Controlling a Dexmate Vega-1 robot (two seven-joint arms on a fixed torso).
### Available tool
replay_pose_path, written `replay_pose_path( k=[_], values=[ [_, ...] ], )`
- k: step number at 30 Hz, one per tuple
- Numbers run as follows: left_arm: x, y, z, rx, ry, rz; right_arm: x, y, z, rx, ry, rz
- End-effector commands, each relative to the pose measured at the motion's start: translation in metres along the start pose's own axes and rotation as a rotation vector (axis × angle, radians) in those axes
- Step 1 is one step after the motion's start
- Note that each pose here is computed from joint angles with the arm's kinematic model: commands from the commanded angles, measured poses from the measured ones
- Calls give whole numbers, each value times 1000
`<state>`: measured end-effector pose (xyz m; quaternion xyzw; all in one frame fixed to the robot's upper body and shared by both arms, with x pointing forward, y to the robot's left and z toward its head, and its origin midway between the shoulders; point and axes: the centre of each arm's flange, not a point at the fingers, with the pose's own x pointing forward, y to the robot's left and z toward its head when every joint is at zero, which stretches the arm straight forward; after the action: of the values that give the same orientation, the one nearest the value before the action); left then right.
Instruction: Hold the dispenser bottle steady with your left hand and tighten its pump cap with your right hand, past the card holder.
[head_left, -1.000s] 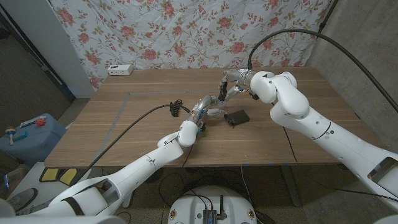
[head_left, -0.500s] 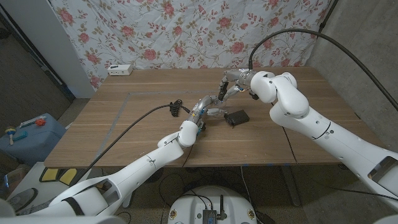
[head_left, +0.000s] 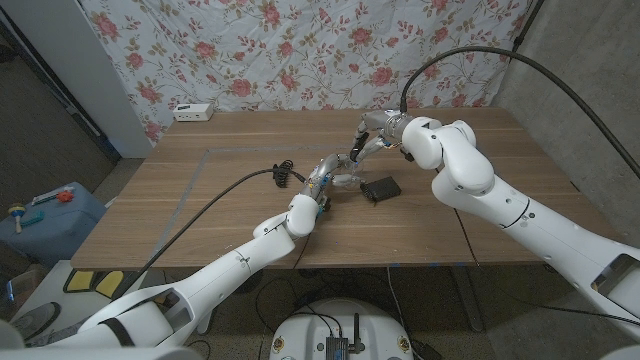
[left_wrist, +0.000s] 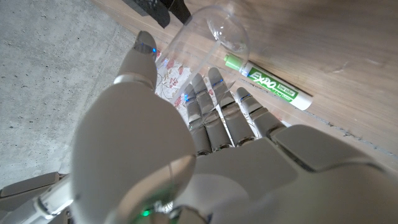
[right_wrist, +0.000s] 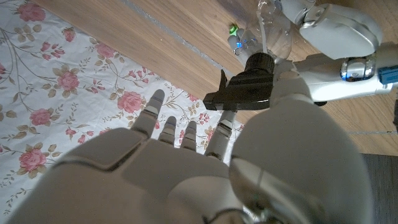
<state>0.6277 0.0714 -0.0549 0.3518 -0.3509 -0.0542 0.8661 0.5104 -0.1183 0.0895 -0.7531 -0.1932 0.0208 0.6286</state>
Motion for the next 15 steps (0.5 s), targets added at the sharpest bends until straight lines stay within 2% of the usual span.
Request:
replay_pose_path(
  k=[1,15],
  values=[
    [0,-1,1,-2,-7,-10,-2,0,4,1,23,-43],
    [0,0,1,-1,-12,-13,-3,2,9,-5,49,-74]
  ],
)
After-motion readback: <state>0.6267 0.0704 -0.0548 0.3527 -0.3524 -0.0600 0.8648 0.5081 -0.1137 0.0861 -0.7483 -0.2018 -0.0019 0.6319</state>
